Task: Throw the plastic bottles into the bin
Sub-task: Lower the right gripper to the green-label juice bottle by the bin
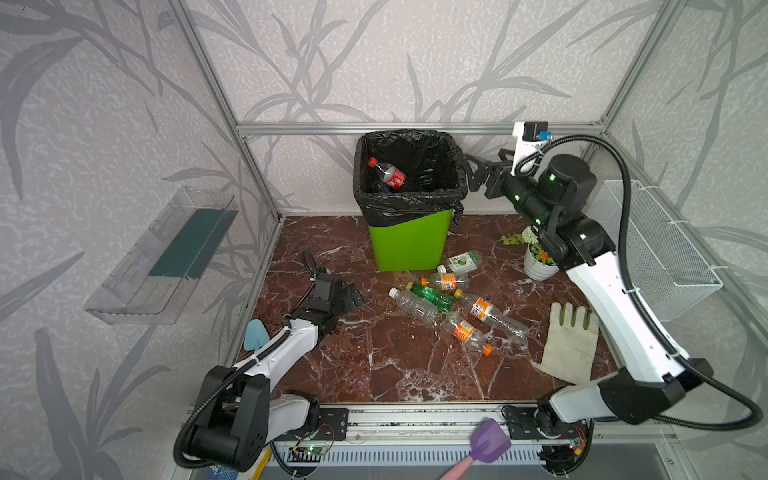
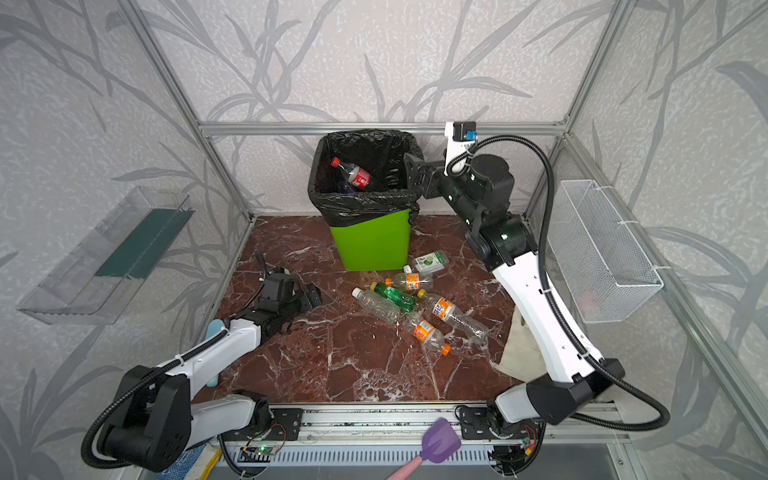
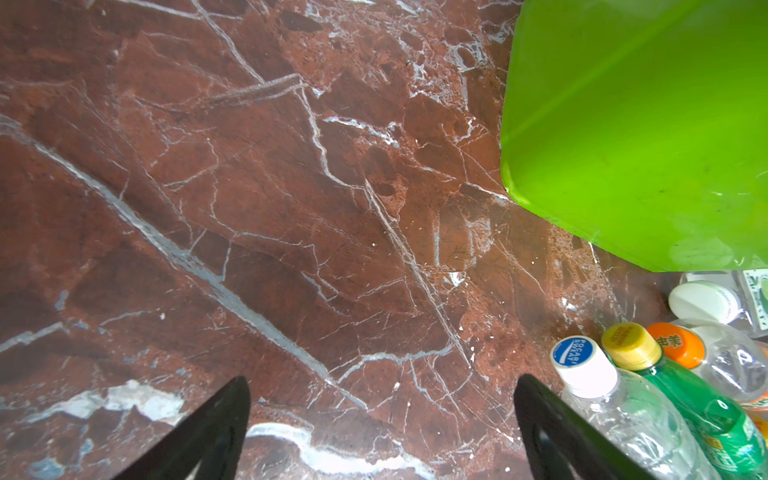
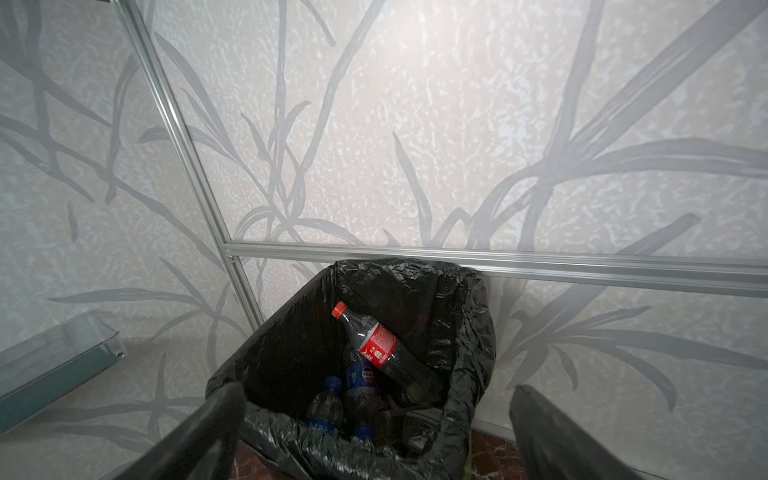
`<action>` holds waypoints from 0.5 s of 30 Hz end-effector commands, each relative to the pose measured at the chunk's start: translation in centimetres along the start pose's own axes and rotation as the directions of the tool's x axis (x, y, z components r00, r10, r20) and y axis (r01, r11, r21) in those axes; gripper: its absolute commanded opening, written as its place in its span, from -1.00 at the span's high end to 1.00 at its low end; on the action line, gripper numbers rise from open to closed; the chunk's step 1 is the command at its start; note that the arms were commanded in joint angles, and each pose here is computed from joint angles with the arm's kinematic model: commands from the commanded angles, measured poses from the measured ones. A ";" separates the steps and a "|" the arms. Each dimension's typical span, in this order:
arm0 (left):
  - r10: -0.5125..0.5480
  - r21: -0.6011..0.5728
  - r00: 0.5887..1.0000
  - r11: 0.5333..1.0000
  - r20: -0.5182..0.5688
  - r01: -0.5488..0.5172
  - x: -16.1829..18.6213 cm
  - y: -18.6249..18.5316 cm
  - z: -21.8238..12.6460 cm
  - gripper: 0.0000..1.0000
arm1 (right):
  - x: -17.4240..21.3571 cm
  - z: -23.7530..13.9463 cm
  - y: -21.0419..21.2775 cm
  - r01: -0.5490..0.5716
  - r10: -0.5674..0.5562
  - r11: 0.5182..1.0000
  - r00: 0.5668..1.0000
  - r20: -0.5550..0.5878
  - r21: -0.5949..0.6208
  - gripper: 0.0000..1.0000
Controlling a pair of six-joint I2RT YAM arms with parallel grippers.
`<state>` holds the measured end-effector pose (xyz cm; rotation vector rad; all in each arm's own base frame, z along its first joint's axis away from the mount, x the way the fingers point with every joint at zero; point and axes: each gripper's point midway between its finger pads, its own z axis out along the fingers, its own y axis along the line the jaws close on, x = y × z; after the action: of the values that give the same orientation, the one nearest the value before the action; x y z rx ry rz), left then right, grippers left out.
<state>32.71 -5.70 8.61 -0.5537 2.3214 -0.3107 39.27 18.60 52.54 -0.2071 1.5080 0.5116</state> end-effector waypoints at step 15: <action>-0.093 0.056 0.995 0.994 0.044 0.091 1.1 0.3 -0.9 -0.99 | 30.6 -5.8 -12.1 0.201 0.006 0.957 0.708 -0.707 0.209 -0.95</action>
<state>31.24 -6.14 8.40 -0.6194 2.2595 -0.4024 37.48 13.11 20.12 -0.3965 2.2575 0.1326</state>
